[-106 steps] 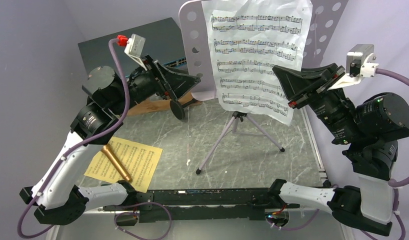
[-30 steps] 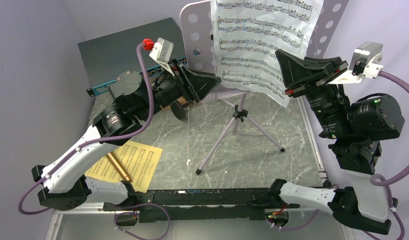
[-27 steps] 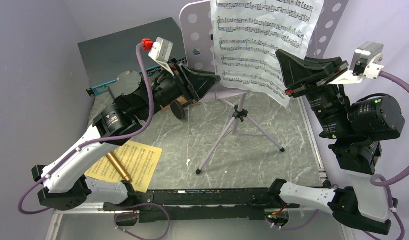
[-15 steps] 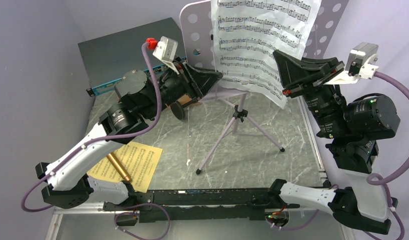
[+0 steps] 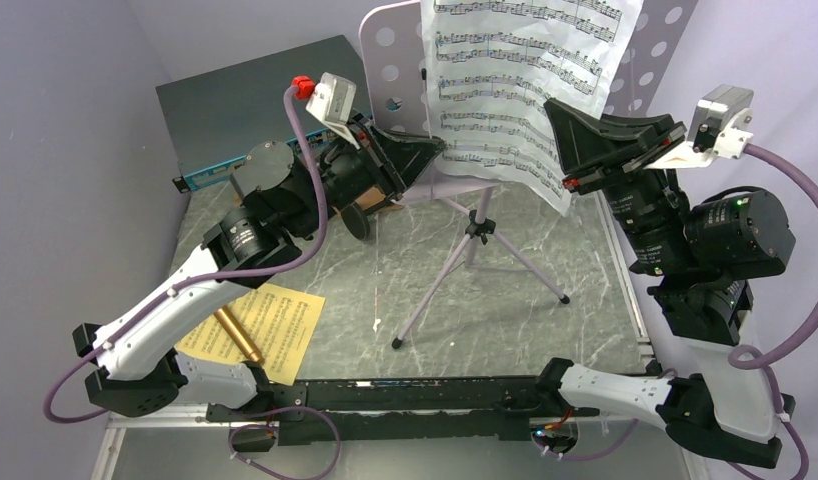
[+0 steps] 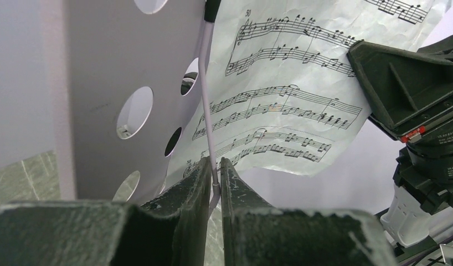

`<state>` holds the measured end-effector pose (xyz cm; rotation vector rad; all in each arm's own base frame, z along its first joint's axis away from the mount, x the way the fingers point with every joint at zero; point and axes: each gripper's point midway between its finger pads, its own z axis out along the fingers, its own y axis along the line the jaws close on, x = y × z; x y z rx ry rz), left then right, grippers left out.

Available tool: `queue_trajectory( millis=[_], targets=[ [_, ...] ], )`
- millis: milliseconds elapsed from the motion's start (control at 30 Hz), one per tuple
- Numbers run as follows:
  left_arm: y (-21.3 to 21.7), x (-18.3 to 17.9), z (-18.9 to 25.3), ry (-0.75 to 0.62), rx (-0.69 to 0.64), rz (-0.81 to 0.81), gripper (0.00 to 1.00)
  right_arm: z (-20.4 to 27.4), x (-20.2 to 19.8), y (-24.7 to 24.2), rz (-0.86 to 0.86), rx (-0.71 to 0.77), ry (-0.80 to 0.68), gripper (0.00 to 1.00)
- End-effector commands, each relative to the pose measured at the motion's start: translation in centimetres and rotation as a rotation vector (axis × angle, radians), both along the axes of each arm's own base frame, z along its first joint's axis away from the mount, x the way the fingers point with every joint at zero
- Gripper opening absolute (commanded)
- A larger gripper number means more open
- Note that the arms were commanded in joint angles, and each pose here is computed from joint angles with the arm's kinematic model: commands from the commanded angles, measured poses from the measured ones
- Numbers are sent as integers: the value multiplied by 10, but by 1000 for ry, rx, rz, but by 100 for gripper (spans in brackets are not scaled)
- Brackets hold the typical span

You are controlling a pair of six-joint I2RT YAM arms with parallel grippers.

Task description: Set up the instrument practice props

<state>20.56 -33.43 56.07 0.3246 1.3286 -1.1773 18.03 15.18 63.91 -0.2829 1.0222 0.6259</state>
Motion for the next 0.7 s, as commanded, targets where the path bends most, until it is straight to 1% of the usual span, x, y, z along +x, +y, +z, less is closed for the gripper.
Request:
queue_trajectory(
  millis=[0, 100, 333, 467, 667],
  targets=[
    [11, -12, 23, -95, -61, -13, 16, 12, -3, -9, -20, 44, -34, 0],
    [13, -15, 26, -124, -73, -18, 13, 13, -3, -12, -30, 56, -32, 0],
    [12, -19, 29, -187, -75, -29, 5, 14, -4, -26, -69, 88, -33, 0],
    [12, -19, 27, -197, -70, -27, 0, 15, -3, -26, -74, 88, -33, 0],
    [15, -21, 27, -200, -70, -25, 0, 17, -3, -31, -96, 91, -37, 0]
  ],
)
